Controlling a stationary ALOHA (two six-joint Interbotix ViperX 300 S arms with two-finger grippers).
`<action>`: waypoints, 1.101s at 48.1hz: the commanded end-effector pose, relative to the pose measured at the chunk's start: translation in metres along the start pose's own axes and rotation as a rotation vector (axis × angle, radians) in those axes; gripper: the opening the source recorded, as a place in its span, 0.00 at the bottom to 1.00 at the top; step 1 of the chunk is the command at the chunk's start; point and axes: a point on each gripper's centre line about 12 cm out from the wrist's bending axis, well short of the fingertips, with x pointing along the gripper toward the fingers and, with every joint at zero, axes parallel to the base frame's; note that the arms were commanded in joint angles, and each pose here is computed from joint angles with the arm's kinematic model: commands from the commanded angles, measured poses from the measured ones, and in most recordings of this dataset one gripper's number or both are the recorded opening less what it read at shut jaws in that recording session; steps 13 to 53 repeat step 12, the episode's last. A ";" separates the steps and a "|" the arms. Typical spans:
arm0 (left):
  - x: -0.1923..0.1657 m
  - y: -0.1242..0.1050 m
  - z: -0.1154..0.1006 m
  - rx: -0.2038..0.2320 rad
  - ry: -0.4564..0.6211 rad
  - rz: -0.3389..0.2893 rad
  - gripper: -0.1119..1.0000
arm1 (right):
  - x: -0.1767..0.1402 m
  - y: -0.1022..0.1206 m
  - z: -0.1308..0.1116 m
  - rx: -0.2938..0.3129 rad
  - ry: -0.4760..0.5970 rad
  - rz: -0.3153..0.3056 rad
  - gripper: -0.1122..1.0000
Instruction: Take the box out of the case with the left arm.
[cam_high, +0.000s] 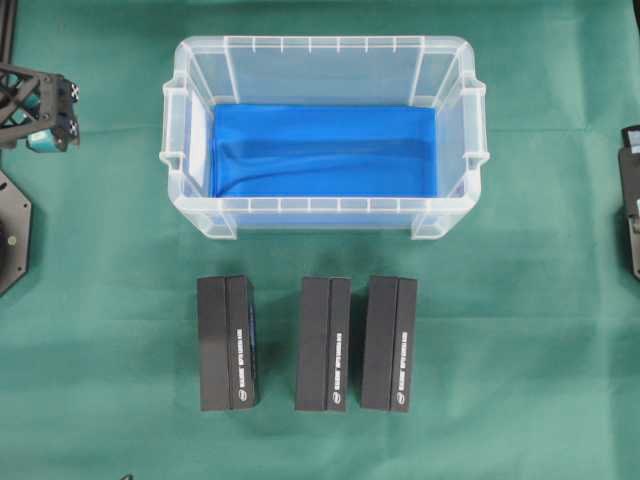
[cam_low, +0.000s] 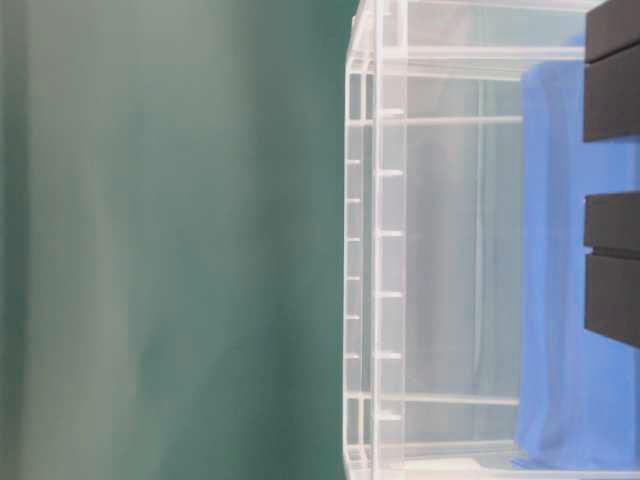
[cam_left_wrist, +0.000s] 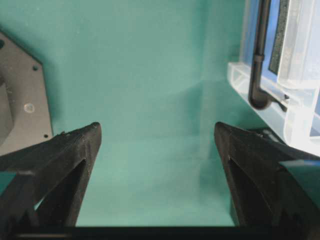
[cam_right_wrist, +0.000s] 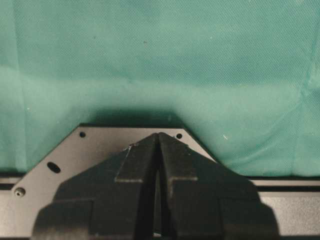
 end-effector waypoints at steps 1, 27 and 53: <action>-0.004 -0.001 0.001 -0.005 0.000 -0.016 0.91 | -0.008 0.000 0.005 0.003 -0.024 0.003 0.10; -0.003 -0.002 0.001 -0.008 0.001 -0.017 0.91 | -0.008 0.000 0.006 0.003 -0.026 0.002 0.10; -0.003 -0.002 0.001 -0.008 0.001 -0.017 0.91 | -0.008 0.000 0.006 0.003 -0.026 0.002 0.10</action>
